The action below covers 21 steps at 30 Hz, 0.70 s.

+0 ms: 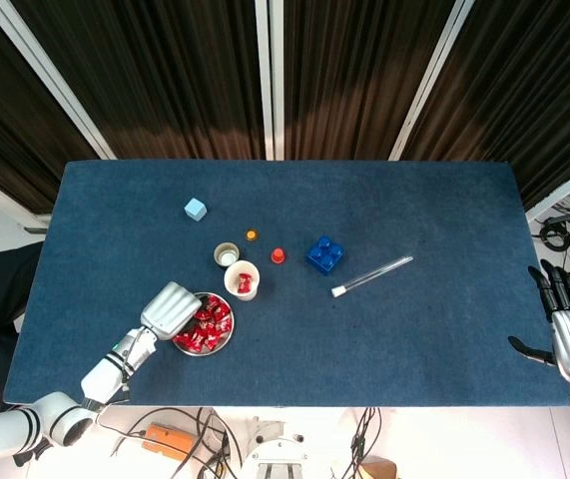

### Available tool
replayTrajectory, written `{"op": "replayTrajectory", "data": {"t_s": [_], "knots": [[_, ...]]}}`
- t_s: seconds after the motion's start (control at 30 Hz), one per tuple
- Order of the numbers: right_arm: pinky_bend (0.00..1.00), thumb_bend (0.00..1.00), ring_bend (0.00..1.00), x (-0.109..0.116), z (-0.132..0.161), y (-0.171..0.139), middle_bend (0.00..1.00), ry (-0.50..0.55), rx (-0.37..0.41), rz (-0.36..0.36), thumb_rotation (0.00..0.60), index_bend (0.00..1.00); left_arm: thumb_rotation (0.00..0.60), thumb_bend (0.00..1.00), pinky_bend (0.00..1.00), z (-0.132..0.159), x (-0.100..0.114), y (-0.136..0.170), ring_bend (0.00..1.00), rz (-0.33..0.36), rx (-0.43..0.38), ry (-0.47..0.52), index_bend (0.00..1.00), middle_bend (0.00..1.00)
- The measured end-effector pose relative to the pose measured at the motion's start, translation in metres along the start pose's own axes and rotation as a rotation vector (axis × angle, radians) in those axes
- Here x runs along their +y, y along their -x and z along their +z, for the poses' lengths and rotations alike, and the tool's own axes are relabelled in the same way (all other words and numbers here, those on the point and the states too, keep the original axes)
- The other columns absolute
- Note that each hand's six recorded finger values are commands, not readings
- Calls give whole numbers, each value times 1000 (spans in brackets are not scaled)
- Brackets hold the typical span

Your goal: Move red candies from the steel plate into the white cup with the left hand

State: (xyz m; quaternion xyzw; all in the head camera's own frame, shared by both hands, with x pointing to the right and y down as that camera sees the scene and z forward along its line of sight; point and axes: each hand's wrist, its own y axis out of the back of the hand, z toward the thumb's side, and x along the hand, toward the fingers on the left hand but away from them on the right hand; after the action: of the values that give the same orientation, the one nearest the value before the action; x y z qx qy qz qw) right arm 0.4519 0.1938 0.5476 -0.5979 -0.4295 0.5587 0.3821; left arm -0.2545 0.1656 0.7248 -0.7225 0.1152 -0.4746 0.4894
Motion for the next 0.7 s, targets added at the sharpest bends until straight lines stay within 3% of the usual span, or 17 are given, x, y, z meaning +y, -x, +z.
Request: {"op": "replayTrajectory", "data": {"t_s": [0.3,0.53,0.7], "knots": [[117,189,0,0,1,1,27,1,3,-2,600,0,600,421,752,-5,25,14,774,84,29,116,600,845],[118,189,0,0,1,0,27,8,7,-2,600,0,600,417,752,-14,84,18,774,247,44,223,600,845],[119,189,0,0,-2,-2,27,11,0,-7,600,0,600,418,752,-6,106,-5,774,273,4,235,600,845]]}}
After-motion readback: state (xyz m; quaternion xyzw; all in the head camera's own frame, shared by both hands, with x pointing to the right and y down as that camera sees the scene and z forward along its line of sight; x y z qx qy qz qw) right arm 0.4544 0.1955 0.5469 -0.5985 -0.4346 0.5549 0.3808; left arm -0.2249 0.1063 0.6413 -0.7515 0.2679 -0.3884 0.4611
